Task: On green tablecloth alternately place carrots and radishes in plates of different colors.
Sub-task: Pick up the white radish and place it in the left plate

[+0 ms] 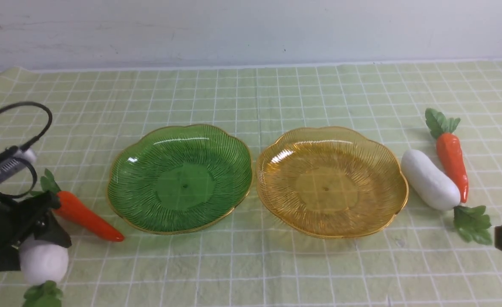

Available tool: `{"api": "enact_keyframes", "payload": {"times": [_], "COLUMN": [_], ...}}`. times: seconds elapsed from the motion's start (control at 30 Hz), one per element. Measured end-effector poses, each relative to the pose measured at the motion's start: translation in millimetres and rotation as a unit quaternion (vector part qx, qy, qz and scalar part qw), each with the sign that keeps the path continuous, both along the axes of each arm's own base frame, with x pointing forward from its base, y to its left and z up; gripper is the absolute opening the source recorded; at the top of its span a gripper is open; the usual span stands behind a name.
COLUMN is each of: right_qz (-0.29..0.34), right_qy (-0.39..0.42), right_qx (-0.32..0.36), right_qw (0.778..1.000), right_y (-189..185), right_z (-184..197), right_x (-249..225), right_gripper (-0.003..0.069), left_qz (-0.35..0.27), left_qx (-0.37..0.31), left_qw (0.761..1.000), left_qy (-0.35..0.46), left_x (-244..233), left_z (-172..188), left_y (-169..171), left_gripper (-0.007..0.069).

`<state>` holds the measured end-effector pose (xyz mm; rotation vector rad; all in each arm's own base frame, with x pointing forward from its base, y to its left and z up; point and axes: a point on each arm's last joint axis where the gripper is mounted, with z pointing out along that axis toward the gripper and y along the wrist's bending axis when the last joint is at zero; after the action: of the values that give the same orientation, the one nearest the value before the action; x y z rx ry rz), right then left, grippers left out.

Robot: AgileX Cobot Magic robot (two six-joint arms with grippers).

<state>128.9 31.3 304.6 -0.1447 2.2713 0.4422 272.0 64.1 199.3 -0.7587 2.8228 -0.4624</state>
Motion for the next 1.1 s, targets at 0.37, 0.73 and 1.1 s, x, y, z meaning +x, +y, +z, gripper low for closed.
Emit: {"api": "enact_keyframes", "payload": {"times": [0.37,0.73,1.1], "right_qz": [-0.113,-0.084,0.025], "right_qy": [0.083,0.107,0.081], "right_qx": [-0.087,-0.104,-0.138], "right_qw": [0.986,0.985,0.987], "right_y": [-26,-27,-20], "right_z": [29,8,-55], "right_x": [60,147,209], "right_gripper": [-0.0014,0.0026,0.0377], "left_qz": [-0.199,-0.257,-0.234], "left_qx": [-0.036,-0.056,-0.07], "left_qw": [0.946,0.935,0.949], "left_qy": [-0.254,-0.239,-0.197], "left_x": [22,94,129], "left_z": [131,77,26], "left_y": [-79,-121,-121], "left_gripper": [0.0447,0.0447,0.0497]}}
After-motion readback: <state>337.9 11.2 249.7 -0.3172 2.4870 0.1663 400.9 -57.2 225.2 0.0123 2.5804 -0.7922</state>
